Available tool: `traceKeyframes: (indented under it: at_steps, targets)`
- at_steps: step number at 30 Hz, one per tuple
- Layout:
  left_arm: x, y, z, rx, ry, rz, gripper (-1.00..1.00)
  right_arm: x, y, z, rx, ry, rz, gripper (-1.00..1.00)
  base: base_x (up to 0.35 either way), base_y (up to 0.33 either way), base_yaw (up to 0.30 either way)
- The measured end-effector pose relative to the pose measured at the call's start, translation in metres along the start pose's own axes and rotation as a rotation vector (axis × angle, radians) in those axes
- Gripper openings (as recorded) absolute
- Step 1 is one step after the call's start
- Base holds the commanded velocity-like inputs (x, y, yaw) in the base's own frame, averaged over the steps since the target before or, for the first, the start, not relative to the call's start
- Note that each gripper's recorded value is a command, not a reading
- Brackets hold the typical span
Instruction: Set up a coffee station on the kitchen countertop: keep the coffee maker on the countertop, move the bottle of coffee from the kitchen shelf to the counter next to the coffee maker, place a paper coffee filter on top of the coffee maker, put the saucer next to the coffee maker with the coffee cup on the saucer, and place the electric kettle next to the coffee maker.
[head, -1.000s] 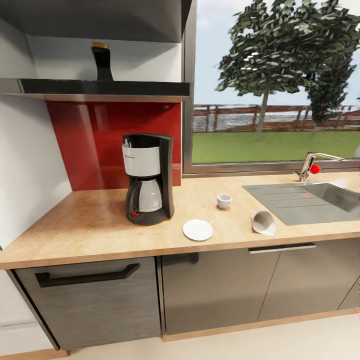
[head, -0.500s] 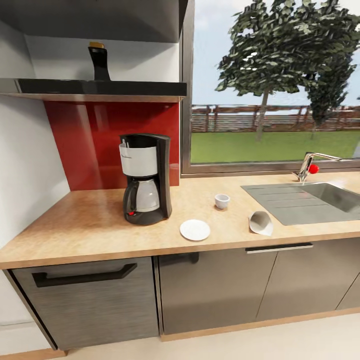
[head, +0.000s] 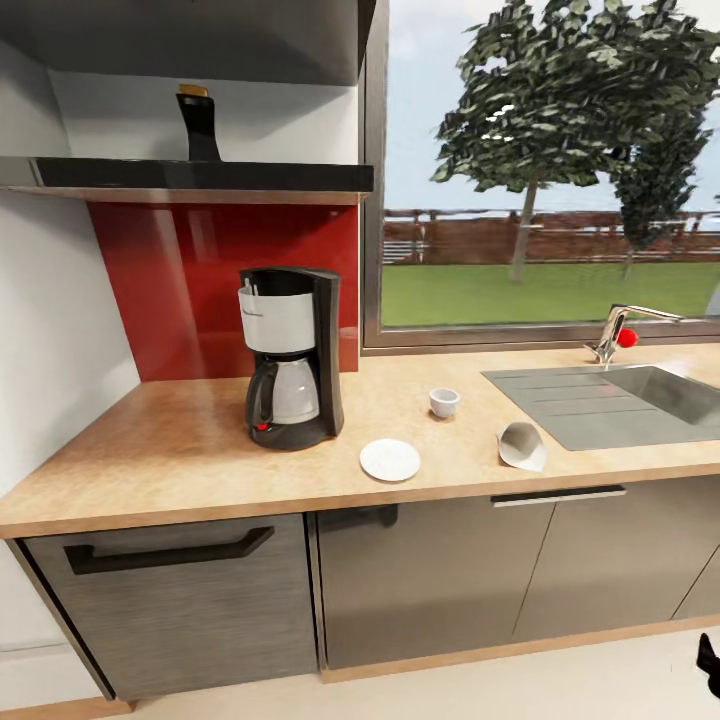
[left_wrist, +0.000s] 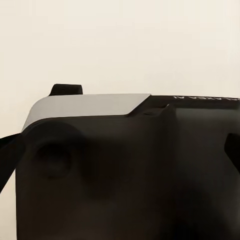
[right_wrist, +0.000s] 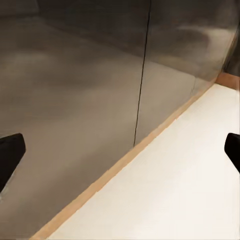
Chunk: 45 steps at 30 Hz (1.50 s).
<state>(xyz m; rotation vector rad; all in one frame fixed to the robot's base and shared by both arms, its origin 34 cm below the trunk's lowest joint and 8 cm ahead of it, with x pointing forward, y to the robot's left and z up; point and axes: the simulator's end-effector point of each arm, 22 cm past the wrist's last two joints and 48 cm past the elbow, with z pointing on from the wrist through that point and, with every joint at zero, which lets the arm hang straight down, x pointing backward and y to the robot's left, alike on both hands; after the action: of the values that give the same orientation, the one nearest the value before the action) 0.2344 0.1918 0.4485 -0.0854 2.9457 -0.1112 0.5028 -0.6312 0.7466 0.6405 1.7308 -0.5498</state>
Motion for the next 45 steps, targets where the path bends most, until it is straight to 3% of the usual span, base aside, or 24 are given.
traceKeyframes:
  at_steps: [4,7,8,9,11,13,14,15,17,24,45]
  targets:
    - [0.0,-0.001,0.0,0.001,0.0,0.0,1.0,-0.07,-0.012,0.006,0.027,-0.124,0.022,1.0,0.0,0.0,0.0]
    - [0.0,-0.001,0.0,0.002,0.0,0.001,1.0,-0.096,-0.01,0.009,0.024,-0.138,0.031,1.0,0.0,0.0,0.0]
    - [0.0,-0.002,0.0,0.002,0.0,0.002,1.0,-0.116,0.011,0.01,-0.019,-0.151,0.024,1.0,0.0,0.0,0.0]
    - [0.0,-0.002,0.0,0.003,0.0,0.002,1.0,-0.14,0.046,0.007,-0.089,-0.172,0.008,1.0,0.0,0.0,0.0]
    - [0.0,-0.003,0.0,0.004,0.0,0.003,1.0,-0.157,0.078,0.002,-0.153,-0.19,-0.008,1.0,0.0,0.0,0.0]
    - [0.0,-0.003,0.0,0.005,0.0,0.003,1.0,-0.176,0.126,-0.008,-0.239,-0.214,-0.012,1.0,0.0,0.0,0.0]
    - [0.0,-0.002,0.0,0.004,0.0,0.003,1.0,-0.174,0.178,-0.023,-0.32,-0.209,0.015,1.0,0.0,0.0,0.0]
    - [0.0,-0.002,0.0,0.004,0.0,0.002,1.0,-0.167,0.224,-0.04,-0.406,-0.199,0.007,1.0,0.0,0.0,0.0]
    - [0.0,-0.002,0.0,0.003,0.0,0.002,1.0,-0.157,0.293,-0.073,-0.543,-0.19,-0.015,1.0,0.0,0.0,0.0]
    - [0.0,-0.001,0.0,0.001,0.0,0.001,1.0,-0.154,0.318,-0.088,-0.599,-0.188,-0.023,1.0,0.0,0.0,0.0]
    - [-0.001,-0.001,0.0,0.002,-0.002,0.001,1.0,-0.175,0.318,-0.087,-0.599,-0.229,-0.024,1.0,0.058,-0.058,0.0]
